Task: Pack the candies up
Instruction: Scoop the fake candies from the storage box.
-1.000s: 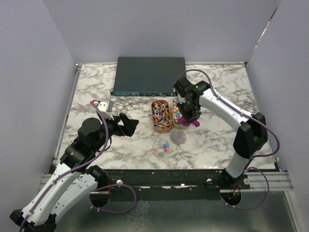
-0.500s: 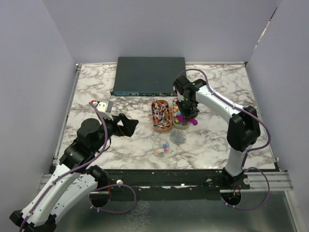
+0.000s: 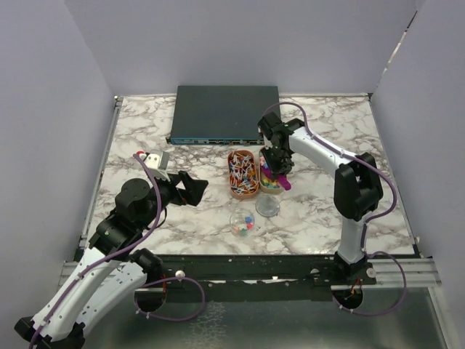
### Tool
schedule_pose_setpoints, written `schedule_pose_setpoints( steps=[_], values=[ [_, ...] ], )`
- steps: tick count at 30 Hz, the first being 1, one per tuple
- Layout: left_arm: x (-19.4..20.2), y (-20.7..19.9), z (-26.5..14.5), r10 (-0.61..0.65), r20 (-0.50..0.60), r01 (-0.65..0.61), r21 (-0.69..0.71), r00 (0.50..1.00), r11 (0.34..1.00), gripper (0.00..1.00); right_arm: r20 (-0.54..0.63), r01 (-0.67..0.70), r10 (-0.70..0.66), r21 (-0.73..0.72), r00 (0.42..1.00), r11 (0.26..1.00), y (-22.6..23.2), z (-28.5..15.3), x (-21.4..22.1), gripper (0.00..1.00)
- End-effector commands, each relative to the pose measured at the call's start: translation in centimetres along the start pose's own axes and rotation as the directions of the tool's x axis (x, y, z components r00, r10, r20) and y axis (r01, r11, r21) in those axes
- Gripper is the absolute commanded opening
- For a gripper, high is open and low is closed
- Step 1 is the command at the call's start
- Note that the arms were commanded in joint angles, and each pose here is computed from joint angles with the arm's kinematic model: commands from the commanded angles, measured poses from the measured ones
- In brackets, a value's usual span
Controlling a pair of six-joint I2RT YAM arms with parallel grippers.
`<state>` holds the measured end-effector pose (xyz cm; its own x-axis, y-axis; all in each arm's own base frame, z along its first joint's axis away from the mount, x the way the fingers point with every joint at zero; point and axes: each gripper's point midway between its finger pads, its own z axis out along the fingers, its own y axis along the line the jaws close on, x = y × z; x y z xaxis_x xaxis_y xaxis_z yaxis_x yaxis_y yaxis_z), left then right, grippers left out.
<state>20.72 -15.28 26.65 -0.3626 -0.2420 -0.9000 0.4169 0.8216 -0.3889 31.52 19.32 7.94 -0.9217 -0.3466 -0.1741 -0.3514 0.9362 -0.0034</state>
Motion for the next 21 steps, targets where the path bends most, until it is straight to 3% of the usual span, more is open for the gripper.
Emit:
schedule_pose_setpoints(
  steps=[1,21],
  values=[
    [0.5,0.7,-0.1,0.014,-0.009,-0.015,-0.022,1.0,1.0,0.97,0.027,-0.026,0.026,-0.013,0.999,1.0,0.5,2.0,-0.9,0.01],
    [0.7,0.8,0.2,0.012,-0.02,-0.012,-0.029,1.0,1.0,0.97,0.122,-0.118,0.106,0.091,0.987,0.989,-1.3,4.6,-2.1,0.01]
  ],
)
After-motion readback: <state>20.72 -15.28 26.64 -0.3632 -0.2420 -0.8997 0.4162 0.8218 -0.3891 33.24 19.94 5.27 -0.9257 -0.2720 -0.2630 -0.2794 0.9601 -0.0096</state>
